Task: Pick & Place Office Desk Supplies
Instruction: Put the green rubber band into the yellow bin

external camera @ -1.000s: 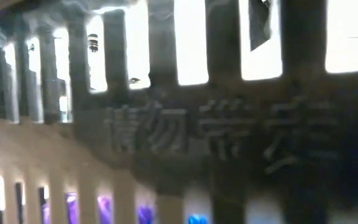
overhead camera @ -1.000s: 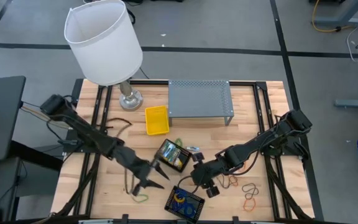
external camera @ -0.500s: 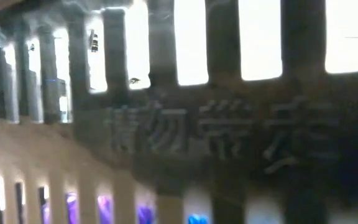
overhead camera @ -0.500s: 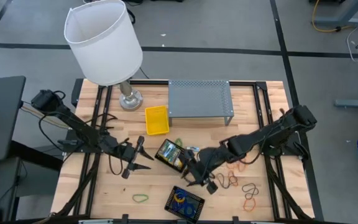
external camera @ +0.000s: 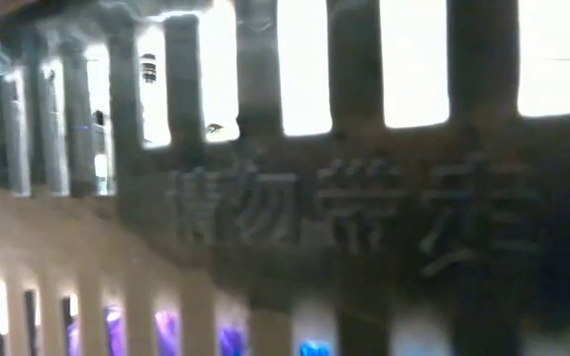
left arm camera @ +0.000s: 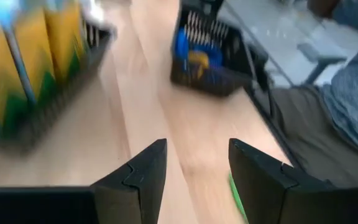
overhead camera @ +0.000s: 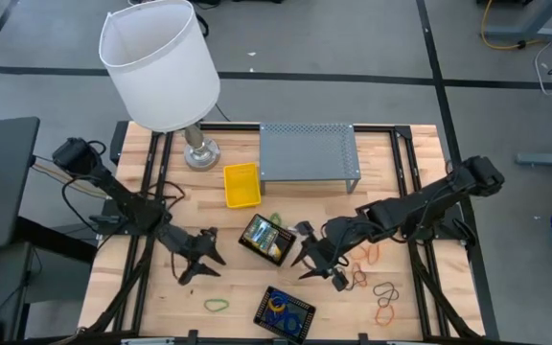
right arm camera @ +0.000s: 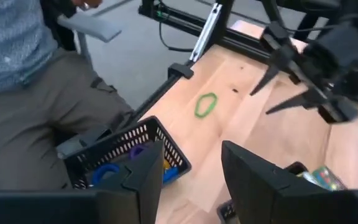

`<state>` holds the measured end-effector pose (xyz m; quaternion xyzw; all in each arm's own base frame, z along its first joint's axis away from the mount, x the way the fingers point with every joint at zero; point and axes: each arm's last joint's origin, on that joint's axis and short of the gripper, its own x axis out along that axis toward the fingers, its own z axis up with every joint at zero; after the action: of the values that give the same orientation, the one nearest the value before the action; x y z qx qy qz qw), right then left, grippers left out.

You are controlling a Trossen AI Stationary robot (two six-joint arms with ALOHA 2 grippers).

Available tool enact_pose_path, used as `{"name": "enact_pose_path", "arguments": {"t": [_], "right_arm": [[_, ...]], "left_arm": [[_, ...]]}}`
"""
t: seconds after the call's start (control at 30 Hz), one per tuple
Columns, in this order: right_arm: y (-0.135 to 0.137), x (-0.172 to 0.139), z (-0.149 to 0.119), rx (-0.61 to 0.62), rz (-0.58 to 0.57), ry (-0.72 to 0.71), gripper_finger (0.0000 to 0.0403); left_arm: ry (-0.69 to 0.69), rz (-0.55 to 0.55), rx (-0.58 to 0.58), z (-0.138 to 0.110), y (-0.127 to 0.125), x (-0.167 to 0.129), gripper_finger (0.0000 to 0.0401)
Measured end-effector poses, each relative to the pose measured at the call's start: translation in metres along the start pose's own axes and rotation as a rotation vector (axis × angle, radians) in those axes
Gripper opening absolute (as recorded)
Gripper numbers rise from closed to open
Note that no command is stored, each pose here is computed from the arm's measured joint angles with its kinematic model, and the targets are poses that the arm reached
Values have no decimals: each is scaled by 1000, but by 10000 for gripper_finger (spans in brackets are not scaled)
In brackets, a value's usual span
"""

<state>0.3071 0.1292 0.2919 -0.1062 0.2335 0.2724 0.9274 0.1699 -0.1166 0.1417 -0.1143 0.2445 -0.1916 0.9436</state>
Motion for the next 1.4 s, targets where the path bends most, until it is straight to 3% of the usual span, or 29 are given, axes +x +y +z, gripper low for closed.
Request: {"name": "enact_pose_path", "arguments": {"t": [0.33, 0.6, 0.8, 0.93, 1.27, 1.4], "right_arm": [[11, -38, -64, 64, -99, -201, 122], [24, -68, -115, 118, -105, -360, 118], [29, -77, -143, 121, -174, -447, 123], [29, -76, -154, 134, -222, -423, 123], [30, -76, -154, 153, -218, -420, 123], [30, -76, -155, 153, -217, -418, 123]], "left_arm": [[106, -40, -161, -15, -15, -3, 178], [141, -51, -192, -6, -28, 14, 178], [357, 27, -182, -10, -35, 40, 178], [451, 69, -201, -13, -38, 56, 178], [534, 19, -247, -18, -55, 85, 178], [549, 85, -259, -24, -58, 92, 176]]}}
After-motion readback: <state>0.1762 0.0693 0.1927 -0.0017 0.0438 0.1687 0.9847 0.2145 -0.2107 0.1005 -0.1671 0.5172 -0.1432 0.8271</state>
